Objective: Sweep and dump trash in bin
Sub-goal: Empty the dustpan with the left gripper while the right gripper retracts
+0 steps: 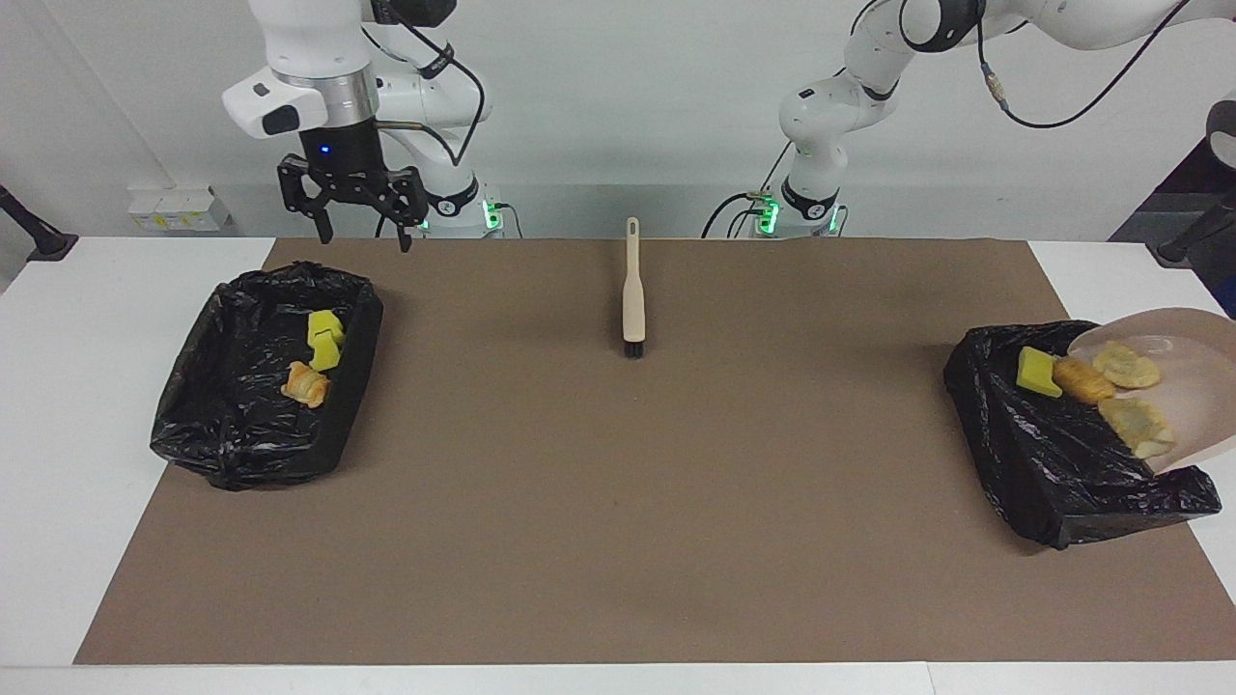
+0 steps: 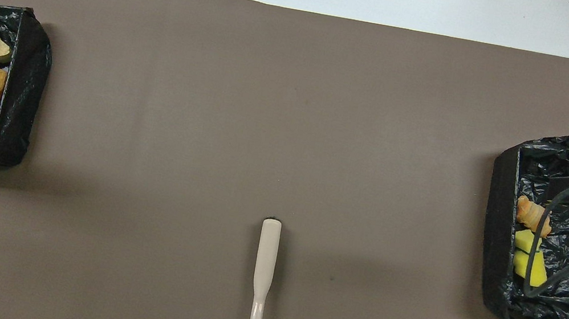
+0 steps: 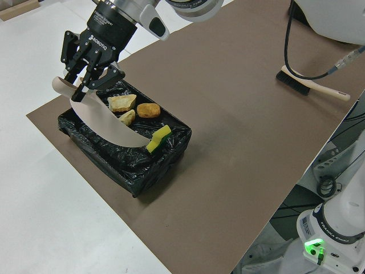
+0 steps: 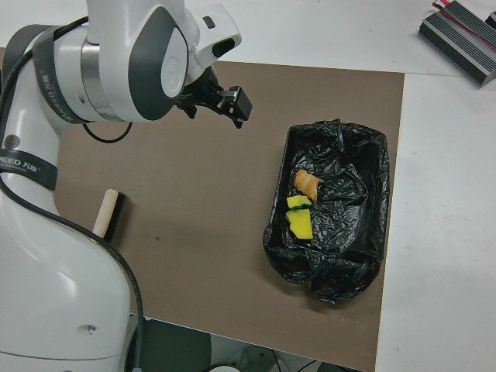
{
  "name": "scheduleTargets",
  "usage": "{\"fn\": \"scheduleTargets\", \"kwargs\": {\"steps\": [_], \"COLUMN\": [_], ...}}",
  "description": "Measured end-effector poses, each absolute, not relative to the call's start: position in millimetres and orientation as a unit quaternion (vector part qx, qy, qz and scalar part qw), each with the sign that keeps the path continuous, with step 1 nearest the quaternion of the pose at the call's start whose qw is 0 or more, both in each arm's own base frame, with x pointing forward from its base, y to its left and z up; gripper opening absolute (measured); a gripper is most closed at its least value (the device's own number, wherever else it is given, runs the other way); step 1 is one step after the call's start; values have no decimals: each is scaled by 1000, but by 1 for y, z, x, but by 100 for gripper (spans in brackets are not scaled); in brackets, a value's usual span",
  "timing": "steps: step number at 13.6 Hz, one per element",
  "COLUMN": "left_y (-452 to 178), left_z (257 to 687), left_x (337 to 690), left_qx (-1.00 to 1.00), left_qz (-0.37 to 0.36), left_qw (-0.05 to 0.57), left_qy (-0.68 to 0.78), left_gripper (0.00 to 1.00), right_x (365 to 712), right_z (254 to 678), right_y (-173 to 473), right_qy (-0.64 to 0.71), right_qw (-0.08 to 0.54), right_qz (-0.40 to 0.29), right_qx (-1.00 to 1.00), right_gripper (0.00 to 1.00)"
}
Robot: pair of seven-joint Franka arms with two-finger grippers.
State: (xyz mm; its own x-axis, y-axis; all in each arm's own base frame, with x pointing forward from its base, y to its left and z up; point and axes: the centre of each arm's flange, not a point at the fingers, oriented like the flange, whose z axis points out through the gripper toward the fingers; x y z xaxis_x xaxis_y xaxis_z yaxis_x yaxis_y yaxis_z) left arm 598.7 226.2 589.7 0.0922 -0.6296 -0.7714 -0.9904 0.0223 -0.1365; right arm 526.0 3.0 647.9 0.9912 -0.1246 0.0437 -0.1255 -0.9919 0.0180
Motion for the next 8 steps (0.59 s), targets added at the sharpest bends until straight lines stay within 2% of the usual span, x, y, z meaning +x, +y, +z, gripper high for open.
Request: {"fn": "scheduleTargets", "kwargs": {"steps": [2,5,8], "left_y": [214,199,170], "left_z": [602,632,640], "left_x": [598,588,575], "left_qx": [-631,-632,-668], "left_qz": [275,268,227], "left_qw": [385,403,357], "left_qy": [615,606,612], "left_gripper": [32,32,32], "right_x": [525,521,519], "right_z": [644,641,637], "right_y": [-21,-49,-49], "right_qy": [-58,-49,-47], "right_qw": [9,10,10], "right_qz": [17,4,-3], "right_qx": [998,999,999], "right_gripper": [100,100,100]}}
